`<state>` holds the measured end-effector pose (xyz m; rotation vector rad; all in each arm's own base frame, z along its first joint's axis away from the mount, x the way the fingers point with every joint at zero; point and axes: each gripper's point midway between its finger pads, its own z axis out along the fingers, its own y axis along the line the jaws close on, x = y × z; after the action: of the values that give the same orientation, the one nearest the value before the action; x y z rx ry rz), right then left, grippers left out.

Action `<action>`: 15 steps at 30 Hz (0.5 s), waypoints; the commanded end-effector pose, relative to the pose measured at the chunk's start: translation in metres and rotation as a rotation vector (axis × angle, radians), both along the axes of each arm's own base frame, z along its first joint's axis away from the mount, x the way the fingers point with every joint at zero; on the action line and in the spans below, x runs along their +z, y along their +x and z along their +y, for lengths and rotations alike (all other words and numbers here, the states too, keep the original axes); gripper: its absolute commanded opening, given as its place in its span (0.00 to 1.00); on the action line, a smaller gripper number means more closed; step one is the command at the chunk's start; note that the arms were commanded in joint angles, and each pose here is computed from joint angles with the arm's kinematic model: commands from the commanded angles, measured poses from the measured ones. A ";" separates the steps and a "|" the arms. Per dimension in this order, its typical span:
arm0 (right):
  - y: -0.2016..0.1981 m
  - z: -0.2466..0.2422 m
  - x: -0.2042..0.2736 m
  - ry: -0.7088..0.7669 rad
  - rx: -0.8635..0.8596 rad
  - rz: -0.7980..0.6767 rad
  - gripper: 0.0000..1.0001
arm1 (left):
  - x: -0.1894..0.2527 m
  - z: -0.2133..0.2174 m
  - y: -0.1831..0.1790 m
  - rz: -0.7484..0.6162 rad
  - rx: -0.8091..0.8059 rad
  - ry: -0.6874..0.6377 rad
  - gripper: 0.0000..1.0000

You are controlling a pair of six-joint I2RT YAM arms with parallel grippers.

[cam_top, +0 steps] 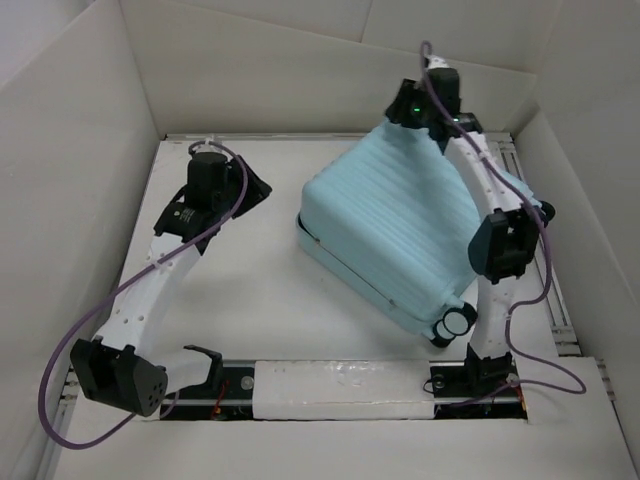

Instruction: Pack the luggage

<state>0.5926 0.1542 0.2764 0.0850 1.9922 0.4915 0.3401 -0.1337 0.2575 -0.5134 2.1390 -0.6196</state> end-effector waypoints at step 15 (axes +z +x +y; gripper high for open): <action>-0.253 -0.158 0.036 0.134 -0.555 0.139 0.00 | 0.000 -0.004 0.100 -0.075 -0.036 0.008 0.59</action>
<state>0.3962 0.0182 0.3214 0.5617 2.0267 0.3584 0.4165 -0.1226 0.2320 -0.5250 2.1537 -0.5615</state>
